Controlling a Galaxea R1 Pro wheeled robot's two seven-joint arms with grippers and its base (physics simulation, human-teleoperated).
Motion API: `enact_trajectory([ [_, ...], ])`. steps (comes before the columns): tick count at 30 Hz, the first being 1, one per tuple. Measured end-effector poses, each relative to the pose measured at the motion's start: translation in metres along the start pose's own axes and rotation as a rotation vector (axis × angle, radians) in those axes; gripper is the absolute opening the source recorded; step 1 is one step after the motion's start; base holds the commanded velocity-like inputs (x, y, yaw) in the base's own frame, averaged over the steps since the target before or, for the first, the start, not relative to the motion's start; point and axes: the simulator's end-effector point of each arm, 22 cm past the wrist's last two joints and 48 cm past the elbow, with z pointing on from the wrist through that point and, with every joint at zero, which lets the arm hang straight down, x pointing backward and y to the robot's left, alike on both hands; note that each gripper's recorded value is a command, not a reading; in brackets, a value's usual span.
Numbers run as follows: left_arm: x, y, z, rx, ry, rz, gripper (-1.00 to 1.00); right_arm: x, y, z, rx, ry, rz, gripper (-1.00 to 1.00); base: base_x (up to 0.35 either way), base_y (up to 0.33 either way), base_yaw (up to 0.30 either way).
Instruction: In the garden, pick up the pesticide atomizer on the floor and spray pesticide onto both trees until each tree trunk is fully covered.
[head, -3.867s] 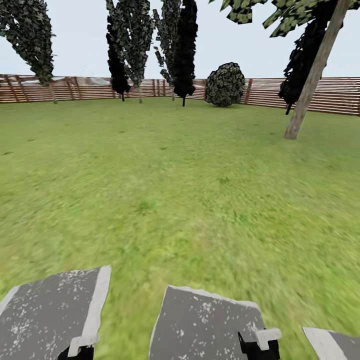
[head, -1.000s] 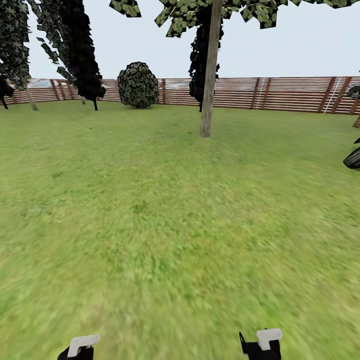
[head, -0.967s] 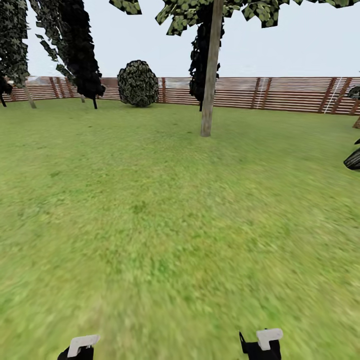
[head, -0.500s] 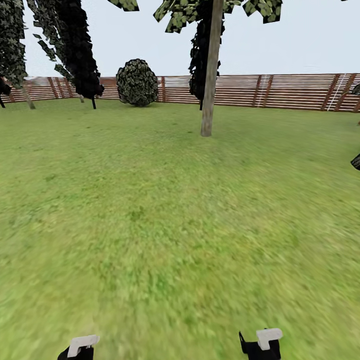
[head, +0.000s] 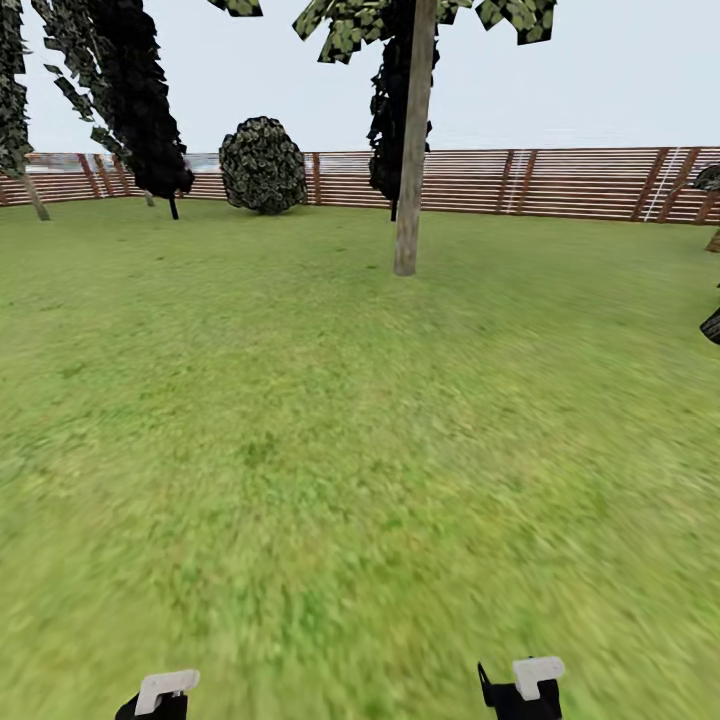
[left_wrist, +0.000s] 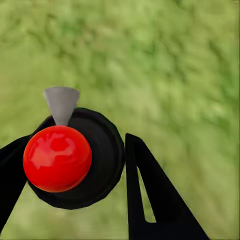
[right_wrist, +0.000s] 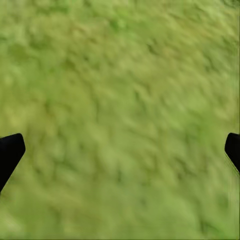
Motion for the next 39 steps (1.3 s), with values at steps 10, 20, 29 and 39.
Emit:
enact_trajectory([
  [10,-0.0003,0.0003,0.0,-0.001,-0.001,0.0,-1.0,0.0,0.0,0.0,0.0,0.0,0.0,1.0,0.337,0.0,-0.001],
  [20,-0.0003,0.0004,0.0,-0.001,-0.001,-0.002,-1.0,-0.0001,0.0001,0.0,0.0,0.0,0.0,1.0,0.337,0.0,0.0],
  [29,-0.0004,0.0004,0.0001,-0.001,-0.001,-0.002,-1.0,-0.0003,0.002,0.0,-0.001,0.0,0.003,1.0,0.337,0.0,0.0],
  [39,-0.0004,0.0007,0.0001,-0.002,-0.001,-0.002,-1.0,0.0002,-0.0013,-0.0001,0.002,0.0,0.0,1.0,0.337,0.0,0.0],
])
